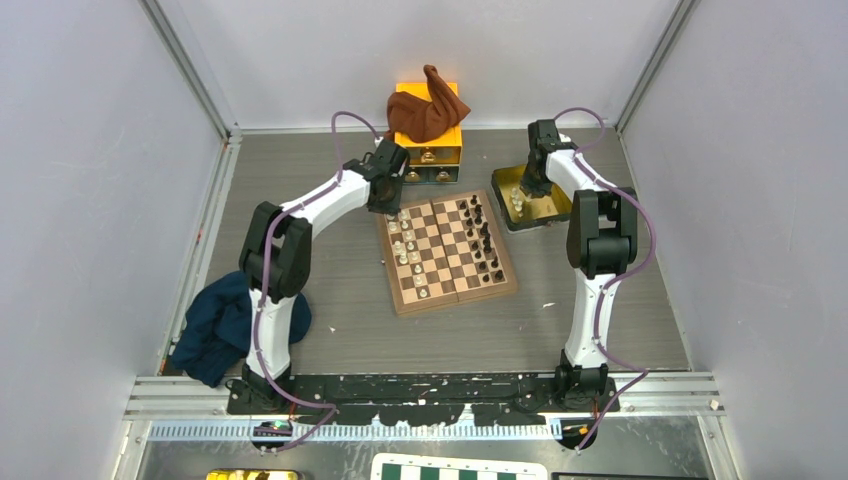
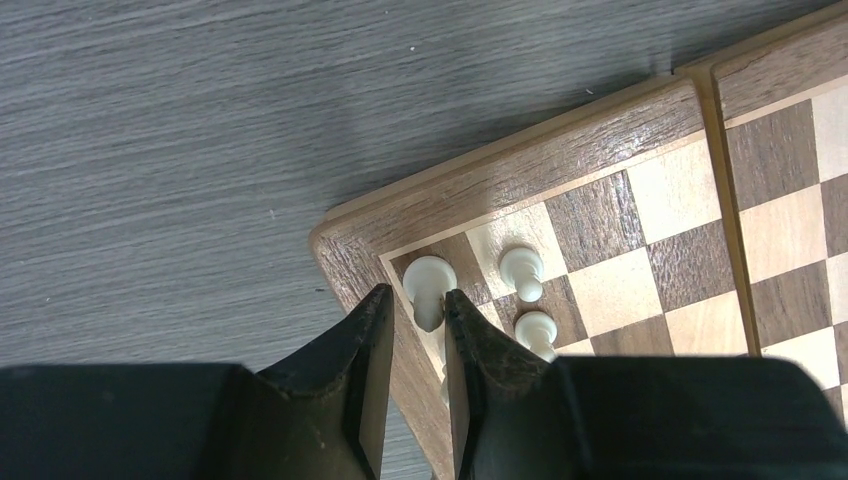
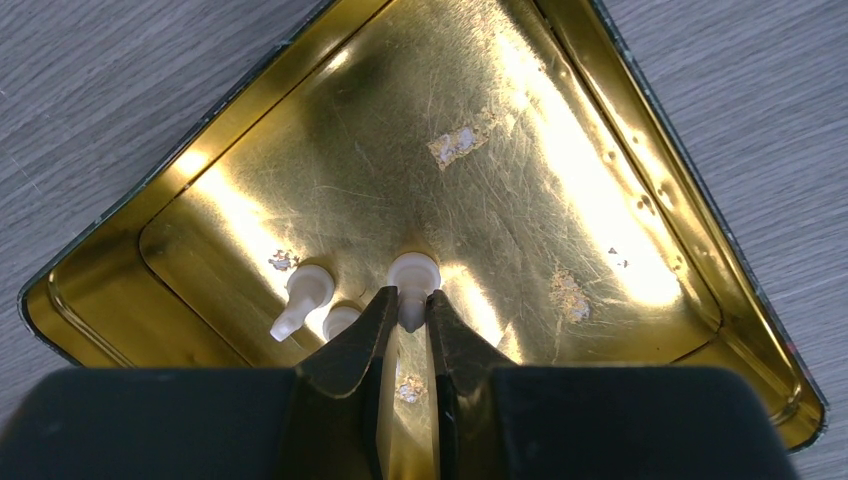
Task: Set up the chess pieces on the board
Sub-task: Pick up the chess piece from the chessboard, then place the chess piece on the chessboard.
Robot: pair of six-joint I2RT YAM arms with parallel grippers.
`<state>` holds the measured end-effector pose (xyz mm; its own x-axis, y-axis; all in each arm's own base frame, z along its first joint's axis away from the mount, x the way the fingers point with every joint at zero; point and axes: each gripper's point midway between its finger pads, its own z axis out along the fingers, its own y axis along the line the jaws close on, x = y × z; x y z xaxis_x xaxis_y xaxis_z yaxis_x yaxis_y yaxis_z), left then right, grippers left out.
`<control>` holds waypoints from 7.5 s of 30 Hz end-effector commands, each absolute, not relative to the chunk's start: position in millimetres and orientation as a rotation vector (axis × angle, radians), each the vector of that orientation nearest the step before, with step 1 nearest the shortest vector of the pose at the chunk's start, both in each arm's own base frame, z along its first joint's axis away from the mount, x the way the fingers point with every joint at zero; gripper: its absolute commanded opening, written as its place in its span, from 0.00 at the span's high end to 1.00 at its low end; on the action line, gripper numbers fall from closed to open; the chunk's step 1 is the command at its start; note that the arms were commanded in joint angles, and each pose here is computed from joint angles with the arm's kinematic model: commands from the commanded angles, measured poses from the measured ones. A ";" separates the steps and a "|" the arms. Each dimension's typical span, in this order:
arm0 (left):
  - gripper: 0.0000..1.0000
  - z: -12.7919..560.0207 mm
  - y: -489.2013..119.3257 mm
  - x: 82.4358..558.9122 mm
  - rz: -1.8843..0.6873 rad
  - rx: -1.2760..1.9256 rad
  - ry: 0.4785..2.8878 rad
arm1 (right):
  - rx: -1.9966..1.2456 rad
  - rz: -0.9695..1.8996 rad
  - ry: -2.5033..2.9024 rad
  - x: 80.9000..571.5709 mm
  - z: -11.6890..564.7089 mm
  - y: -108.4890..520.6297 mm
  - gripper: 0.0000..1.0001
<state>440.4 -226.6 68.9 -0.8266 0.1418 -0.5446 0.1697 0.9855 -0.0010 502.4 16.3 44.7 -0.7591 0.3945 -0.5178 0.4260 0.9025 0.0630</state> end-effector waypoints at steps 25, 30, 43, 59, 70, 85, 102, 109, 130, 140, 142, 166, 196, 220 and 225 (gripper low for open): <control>0.82 92.4 -238.0 458.2 -0.147 0.184 2.487 | 0.586 -0.079 2.462 516.4 68.5 11.0 0.65; 0.85 93.6 -237.6 457.6 -0.148 0.184 2.484 | 0.588 -0.082 2.456 517.0 71.3 9.8 0.65; 1.00 105.3 -233.3 457.8 -0.133 0.177 2.458 | 0.587 -0.085 2.440 517.3 80.5 8.6 0.65; 1.00 137.4 -225.8 460.3 -0.109 0.165 2.388 | 0.581 -0.079 2.409 517.3 103.5 7.8 0.64; 1.00 164.1 -217.4 448.2 -0.119 0.149 2.351 | 0.584 -0.085 2.392 510.2 115.8 6.5 0.64; 1.00 174.8 -213.5 389.3 -0.226 0.128 2.404 | 0.593 -0.083 2.396 492.8 113.8 6.4 0.64; 1.00 155.7 -238.4 363.5 -0.233 0.203 2.439 | 0.601 -0.080 2.393 485.5 109.7 6.2 0.64; 1.00 145.2 -241.2 366.2 -0.225 0.209 2.444 | 0.597 -0.076 2.388 488.8 111.1 6.9 0.64; 1.00 123.1 -253.8 375.9 -0.204 0.246 2.478 | 0.590 -0.076 2.385 498.2 110.9 7.4 0.64; 1.00 113.3 -257.3 379.7 -0.195 0.259 2.492 | 0.582 -0.082 2.386 502.4 110.5 6.7 0.64; 1.00 111.1 -259.0 381.1 -0.198 0.260 2.493 | 0.583 -0.080 2.387 503.4 110.1 7.0 0.65; 1.00 91.8 -264.6 389.4 -0.182 0.276 2.514 | 0.574 -0.091 2.401 511.4 103.8 6.7 0.65; 0.79 87.0 -256.4 387.2 -0.131 0.269 2.530 | 0.572 -0.088 2.411 512.4 99.9 7.9 0.64; 0.74 123.6 -252.0 387.6 -0.149 0.242 2.458 | 0.569 -0.073 2.402 516.5 108.2 9.8 0.64; 0.74 134.7 -251.4 387.0 -0.163 0.236 2.436 | 0.573 -0.069 2.407 519.8 102.9 10.4 0.64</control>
